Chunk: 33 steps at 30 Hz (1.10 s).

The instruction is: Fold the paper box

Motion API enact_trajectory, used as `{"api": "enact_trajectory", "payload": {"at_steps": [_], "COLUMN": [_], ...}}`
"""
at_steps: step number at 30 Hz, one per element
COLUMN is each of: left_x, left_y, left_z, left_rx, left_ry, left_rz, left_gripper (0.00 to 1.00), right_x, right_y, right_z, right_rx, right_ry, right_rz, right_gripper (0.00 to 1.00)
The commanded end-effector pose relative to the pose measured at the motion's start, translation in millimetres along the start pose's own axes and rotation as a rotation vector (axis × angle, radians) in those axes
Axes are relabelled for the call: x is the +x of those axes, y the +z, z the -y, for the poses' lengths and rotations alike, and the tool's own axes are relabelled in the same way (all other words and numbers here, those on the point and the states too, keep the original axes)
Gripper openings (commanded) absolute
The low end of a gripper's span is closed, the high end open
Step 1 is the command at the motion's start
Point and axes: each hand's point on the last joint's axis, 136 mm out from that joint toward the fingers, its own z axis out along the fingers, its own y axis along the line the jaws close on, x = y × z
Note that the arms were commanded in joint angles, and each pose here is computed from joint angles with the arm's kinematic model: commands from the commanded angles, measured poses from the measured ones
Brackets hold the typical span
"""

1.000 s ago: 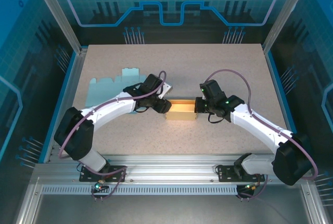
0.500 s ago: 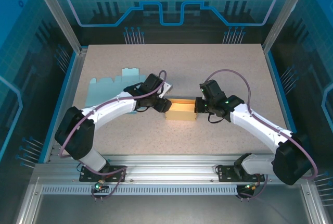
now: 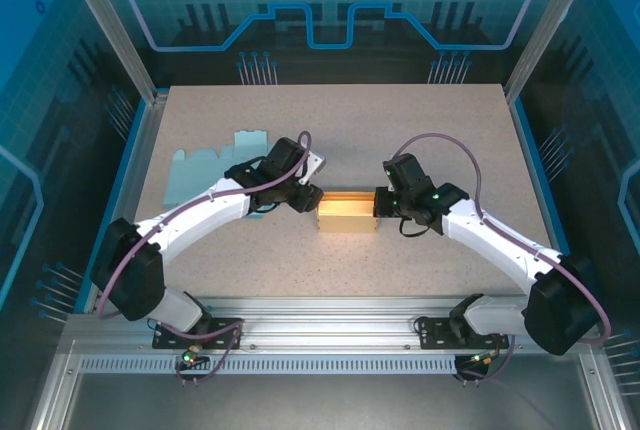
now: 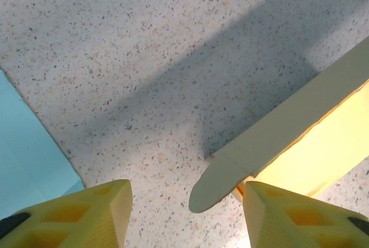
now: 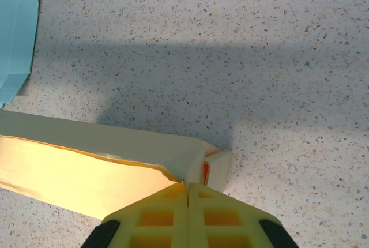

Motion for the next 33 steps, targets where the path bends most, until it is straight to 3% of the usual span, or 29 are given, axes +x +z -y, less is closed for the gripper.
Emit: {"api": "enact_trajectory", "payload": {"at_steps": [1, 11, 28, 33], "left_x": [6, 1, -1, -4], "left_y": [-4, 2, 13, 13], "left_z": [-6, -3, -1, 3], "left_rx": [-0.024, -0.008, 0.010, 0.030], "left_ry": [0.034, 0.031, 0.067, 0.062], "left_rz": [-0.056, -0.065, -0.088, -0.093], "left_gripper": [0.53, 0.39, 0.34, 0.15], "right_x": [13, 14, 15, 14], "right_y": [4, 5, 5, 5], "right_z": [0, 1, 1, 0], "right_rx": [0.012, 0.014, 0.012, 0.010], "right_ry": [-0.017, -0.016, -0.014, -0.015], "right_rz": [-0.047, -0.048, -0.050, -0.047], "right_gripper": [0.00, 0.00, 0.00, 0.00]}}
